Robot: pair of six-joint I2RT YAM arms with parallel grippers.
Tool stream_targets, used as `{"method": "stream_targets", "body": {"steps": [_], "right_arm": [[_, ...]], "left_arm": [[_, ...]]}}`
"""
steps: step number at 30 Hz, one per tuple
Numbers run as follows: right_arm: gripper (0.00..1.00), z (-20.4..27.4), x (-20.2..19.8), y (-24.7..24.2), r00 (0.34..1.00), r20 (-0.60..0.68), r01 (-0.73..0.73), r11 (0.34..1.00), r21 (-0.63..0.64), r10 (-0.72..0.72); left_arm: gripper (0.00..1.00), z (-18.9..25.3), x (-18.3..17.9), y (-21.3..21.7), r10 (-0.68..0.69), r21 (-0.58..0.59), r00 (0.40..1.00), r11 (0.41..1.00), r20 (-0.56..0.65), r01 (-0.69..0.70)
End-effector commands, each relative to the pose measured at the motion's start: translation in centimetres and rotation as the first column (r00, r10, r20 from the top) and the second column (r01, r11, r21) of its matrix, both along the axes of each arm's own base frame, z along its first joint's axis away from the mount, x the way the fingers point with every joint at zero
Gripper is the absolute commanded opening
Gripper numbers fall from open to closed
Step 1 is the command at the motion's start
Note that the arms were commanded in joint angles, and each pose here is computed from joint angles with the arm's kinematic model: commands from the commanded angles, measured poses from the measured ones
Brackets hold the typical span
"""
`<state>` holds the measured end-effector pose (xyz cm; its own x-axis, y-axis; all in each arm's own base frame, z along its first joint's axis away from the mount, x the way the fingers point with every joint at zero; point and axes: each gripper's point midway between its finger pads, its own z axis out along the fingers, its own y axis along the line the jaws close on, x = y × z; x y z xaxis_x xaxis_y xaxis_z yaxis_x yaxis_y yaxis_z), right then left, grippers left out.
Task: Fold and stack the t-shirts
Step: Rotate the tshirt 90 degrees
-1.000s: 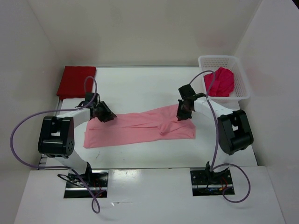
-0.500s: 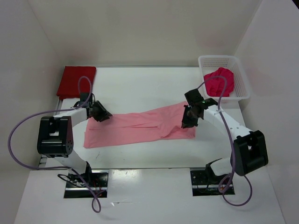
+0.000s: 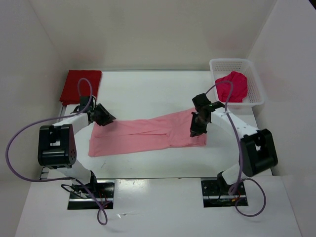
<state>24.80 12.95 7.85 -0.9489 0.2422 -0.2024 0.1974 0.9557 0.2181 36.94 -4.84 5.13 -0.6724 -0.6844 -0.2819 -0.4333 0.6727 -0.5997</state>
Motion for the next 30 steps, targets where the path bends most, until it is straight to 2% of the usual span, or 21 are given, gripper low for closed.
{"method": "stream_targets", "body": {"steps": [1, 3, 5, 8, 10, 14, 17, 20, 25, 26, 30], "right_arm": [[0.09, -1.6, 3.5, 2.4, 0.999, 0.045, -0.007, 0.997, 0.077, 0.004], [0.08, -2.0, 4.0, 2.7, 0.999, 0.042, 0.014, 0.996, 0.085, -0.018], [0.08, -3.7, 3.6, 1.9, 0.999, 0.009, 0.038, 0.998, 0.042, -0.038], [0.08, -6.1, 1.9, 0.5, 0.995, -0.066, 0.075, 0.997, -0.017, -0.076], [0.06, -6.8, 0.5, 0.1, 0.989, -0.109, 0.097, 0.995, -0.007, -0.097], [0.05, -6.5, -0.6, 0.3, 0.983, -0.123, 0.14, 0.99, 0.022, -0.136], [0.03, -7.1, -1.3, -0.1, 0.977, -0.148, 0.158, 0.988, -0.003, -0.156], [0.03, -6.5, -0.1, 0.0, 0.98, -0.14, 0.142, 0.99, 0.01, -0.139], [0.26, -1.2, 4.1, 1.7, 0.994, 0.029, 0.104, 0.989, 0.107, -0.108], [0.26, 0.0, 5.1, 2.3, 0.993, 0.059, 0.095, 0.987, 0.132, -0.104], [0.28, -1.9, 7.0, 4.4, 0.995, 0.029, 0.092, 0.973, 0.21, -0.1]], "left_arm": [[0.35, 1.8, 1.3, -0.1, -0.035, 0.001, 0.997, 0.999, 0.067, 0.035], [0.37, 0.9, 1.0, -0.1, -0.041, 0.003, 0.998, 0.999, 0.04, 0.041], [0.37, -0.1, 1.1, -0.1, -0.041, 0.0, 0.999, 0.999, 0.022, 0.041], [0.37, -1.4, 1.5, 0.4, -0.021, -0.012, 1.0, 1.0, -0.018, 0.02], [0.37, -2.5, 1.3, 1.4, 0.004, -0.025, 0.999, 1.0, -0.05, -0.006], [0.37, -3.4, 1.5, 4.3, 0.087, -0.042, 0.993, 0.995, -0.076, -0.09], [0.37, -3.4, 1.6, 6.4, 0.139, -0.043, 0.987, 0.989, -0.084, -0.143], [0.37, -2.8, 1.8, 7.1, 0.165, -0.076, 0.984, 0.983, -0.069, -0.17], [0.37, 2.3, 2.5, 6.4, 0.129, -0.054, 0.989, 0.991, 0.069, -0.126], [0.37, 3.2, 2.9, 5.2, 0.098, -0.04, 0.991, 0.995, 0.095, -0.094], [0.35, 5.6, 3.0, 1.5, -0.031, 0.017, 0.987, 0.999, 0.16, 0.029]]}}
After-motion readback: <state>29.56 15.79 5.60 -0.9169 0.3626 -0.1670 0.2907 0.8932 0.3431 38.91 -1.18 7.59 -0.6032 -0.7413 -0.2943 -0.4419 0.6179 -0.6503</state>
